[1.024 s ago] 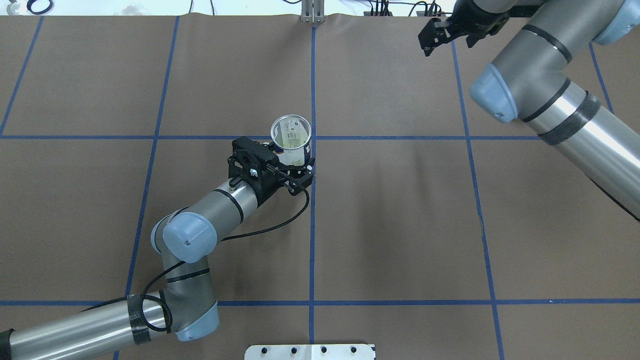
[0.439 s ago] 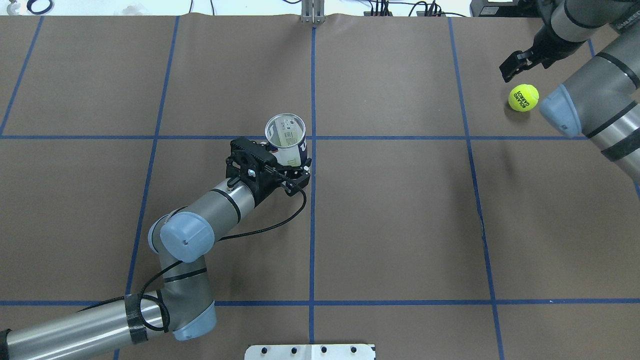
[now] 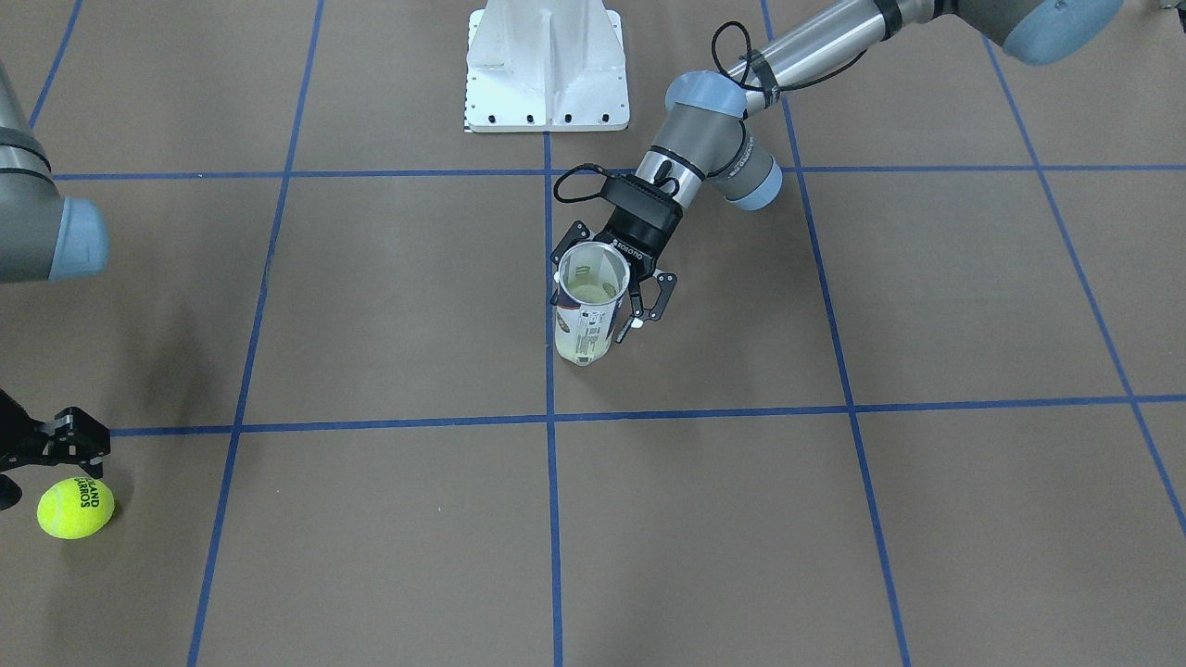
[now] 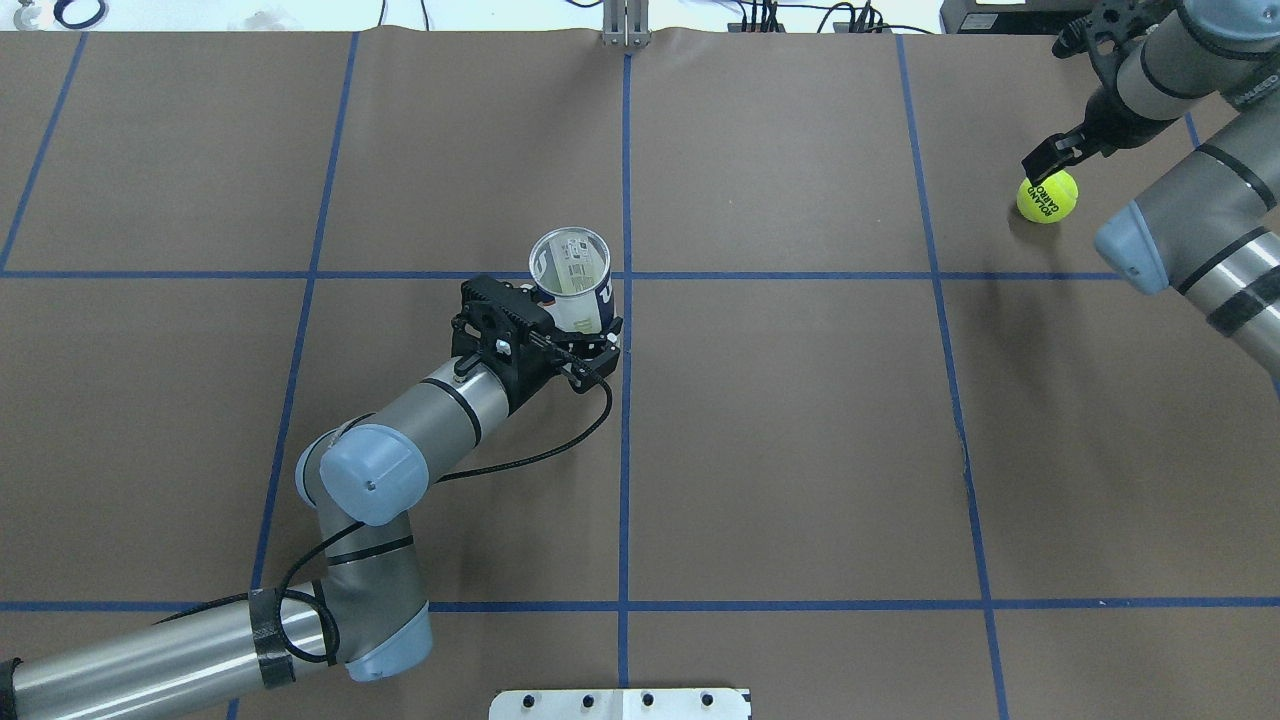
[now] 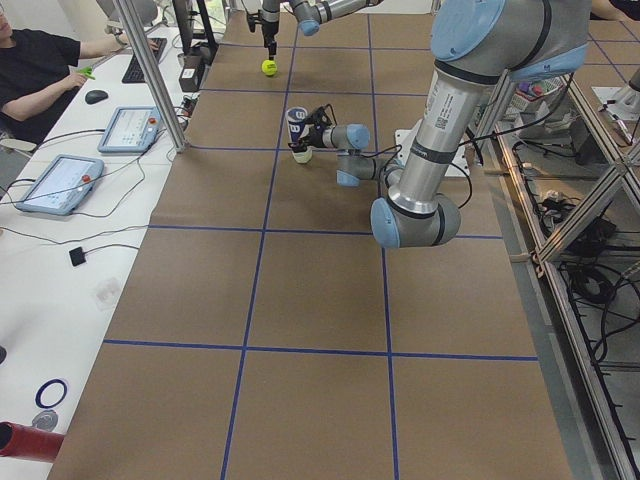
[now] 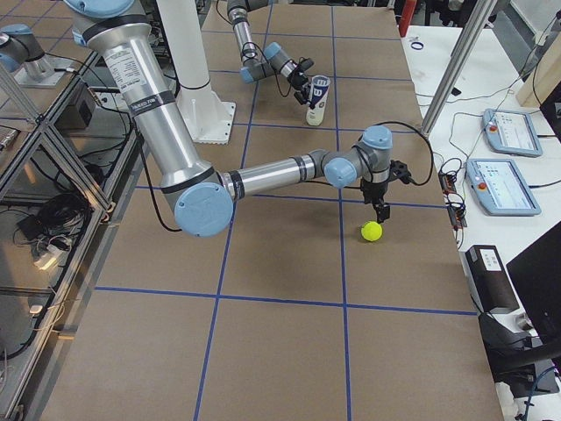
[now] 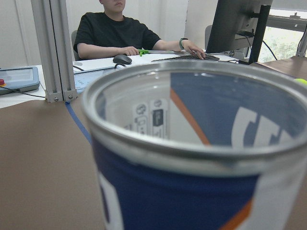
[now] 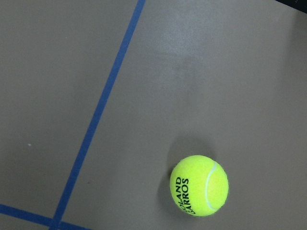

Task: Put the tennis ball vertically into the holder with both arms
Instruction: 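Lower the right gripper and close it on the second ball, then carry the second ball with the right gripper above the can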

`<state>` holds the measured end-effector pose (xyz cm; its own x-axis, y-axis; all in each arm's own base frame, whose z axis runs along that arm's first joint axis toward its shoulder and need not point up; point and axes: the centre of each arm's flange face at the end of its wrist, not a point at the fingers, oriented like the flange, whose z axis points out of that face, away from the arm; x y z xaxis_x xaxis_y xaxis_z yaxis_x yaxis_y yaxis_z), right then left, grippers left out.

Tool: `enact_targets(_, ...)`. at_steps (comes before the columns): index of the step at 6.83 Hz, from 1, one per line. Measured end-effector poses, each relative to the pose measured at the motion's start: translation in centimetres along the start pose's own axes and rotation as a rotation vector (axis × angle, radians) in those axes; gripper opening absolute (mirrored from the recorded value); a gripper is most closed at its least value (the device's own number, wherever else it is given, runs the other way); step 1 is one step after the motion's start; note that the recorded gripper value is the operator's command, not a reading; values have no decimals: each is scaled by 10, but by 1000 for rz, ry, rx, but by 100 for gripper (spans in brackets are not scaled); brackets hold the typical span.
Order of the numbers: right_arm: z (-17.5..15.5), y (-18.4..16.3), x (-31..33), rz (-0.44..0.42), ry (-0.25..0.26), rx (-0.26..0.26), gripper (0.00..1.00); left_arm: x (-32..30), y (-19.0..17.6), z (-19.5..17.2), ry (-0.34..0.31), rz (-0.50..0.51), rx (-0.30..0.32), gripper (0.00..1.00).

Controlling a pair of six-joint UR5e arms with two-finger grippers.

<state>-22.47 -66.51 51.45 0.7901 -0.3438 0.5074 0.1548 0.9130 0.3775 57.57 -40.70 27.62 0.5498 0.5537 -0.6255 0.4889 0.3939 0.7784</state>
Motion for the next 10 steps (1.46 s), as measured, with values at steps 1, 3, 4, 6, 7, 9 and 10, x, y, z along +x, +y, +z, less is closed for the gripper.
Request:
enact_targets(1,18,1,7,-11,15,13,99,-1,0,0,-1,1,-1,99)
enact_targets(3,33,1,2,-22,24,11,99,-2,1,0,-2,2,-2,99)
enact_targets(4,38,-1,-6,-29,22,5,99,-2,2,0,-2,2,-2,99)
enact_targets(6,49,2,-14,-41,19,-13,13,-2,2,0,-3,2,-3,99)
enact_targets(7,51,4,-14,-54,19,-18,0,-2,2,0,-3,2,-3,99)
enact_targets(9,41,-1,-5,-80,7,-13,0,-1,1,0,-2,2,-2,99)
enact_targets(10,16,-19,-1,-61,-32,-6,0,-1,1,0,-1,1,-2,99)
